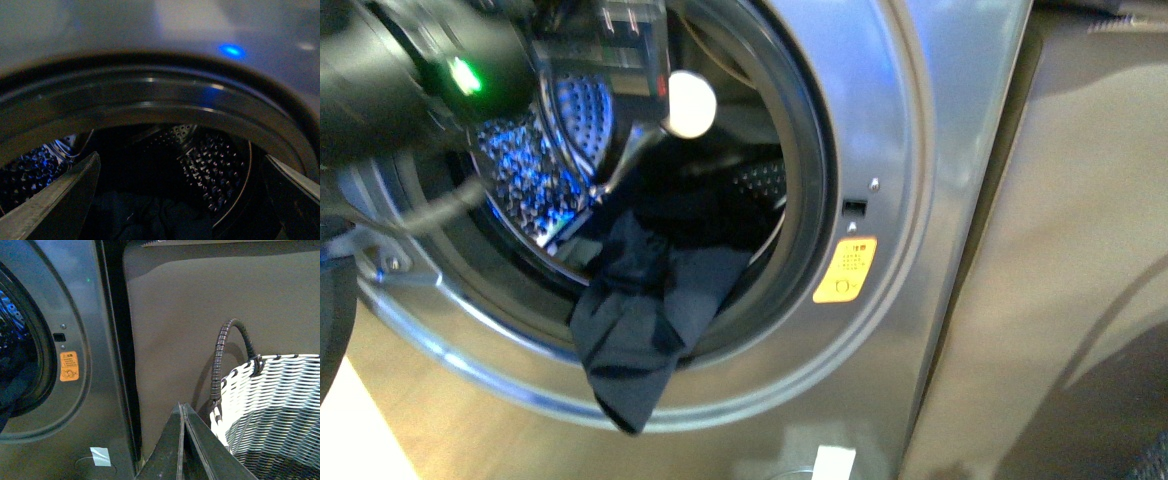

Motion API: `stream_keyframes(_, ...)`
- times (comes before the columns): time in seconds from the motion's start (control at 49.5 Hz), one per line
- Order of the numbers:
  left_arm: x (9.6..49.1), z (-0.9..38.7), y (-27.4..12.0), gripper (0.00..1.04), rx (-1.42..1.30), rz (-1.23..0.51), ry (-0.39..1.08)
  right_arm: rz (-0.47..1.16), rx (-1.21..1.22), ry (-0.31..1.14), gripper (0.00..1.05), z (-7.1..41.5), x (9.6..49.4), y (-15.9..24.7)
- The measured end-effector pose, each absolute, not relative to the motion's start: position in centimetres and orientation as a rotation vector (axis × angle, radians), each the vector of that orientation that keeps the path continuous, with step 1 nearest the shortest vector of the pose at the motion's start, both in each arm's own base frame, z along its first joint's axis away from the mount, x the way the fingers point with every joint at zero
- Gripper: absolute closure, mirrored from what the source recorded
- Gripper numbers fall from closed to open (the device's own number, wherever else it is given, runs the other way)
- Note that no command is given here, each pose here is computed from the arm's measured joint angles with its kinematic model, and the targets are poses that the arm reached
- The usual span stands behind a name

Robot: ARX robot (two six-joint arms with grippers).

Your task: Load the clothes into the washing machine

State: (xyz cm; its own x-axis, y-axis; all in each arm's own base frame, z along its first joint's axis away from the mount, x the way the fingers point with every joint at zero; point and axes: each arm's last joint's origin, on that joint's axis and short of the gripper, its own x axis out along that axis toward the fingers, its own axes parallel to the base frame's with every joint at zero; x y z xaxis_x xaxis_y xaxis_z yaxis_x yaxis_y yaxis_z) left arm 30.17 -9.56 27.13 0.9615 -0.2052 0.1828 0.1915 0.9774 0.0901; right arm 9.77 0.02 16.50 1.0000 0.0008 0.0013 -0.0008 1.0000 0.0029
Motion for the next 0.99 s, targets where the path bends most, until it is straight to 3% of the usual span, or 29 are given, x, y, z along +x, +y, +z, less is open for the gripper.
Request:
stream_keyframes(0.344,27.2,30.5,-9.2,0.07,0.053,-0.224,-0.2,0.001,0.003,-0.001,1.02,16.5,9.8,0.0)
stream_keyframes(0.728,21.9,34.5,-7.2,0.07,-0.04,-0.247,-0.302,0.001,0.003,-0.001,1.02,16.5,9.8,0.0)
stream_keyframes(0.809,20.5,34.6,-6.6,0.18,-0.037,-0.106,-0.178,0.001,0.003,-0.001,1.02,16.5,9.8,0.0)
stream_keyframes(0.89,18.2,32.1,-5.3,0.34,0.006,-0.019,-0.018,0.0,0.003,-0.001,1.02,16.5,9.8,0.0)
stream_keyframes(0.991,16.2,29.2,-3.8,0.53,0.005,-0.006,-0.002,0.001,0.003,-0.001,1.02,16.5,9.8,0.0)
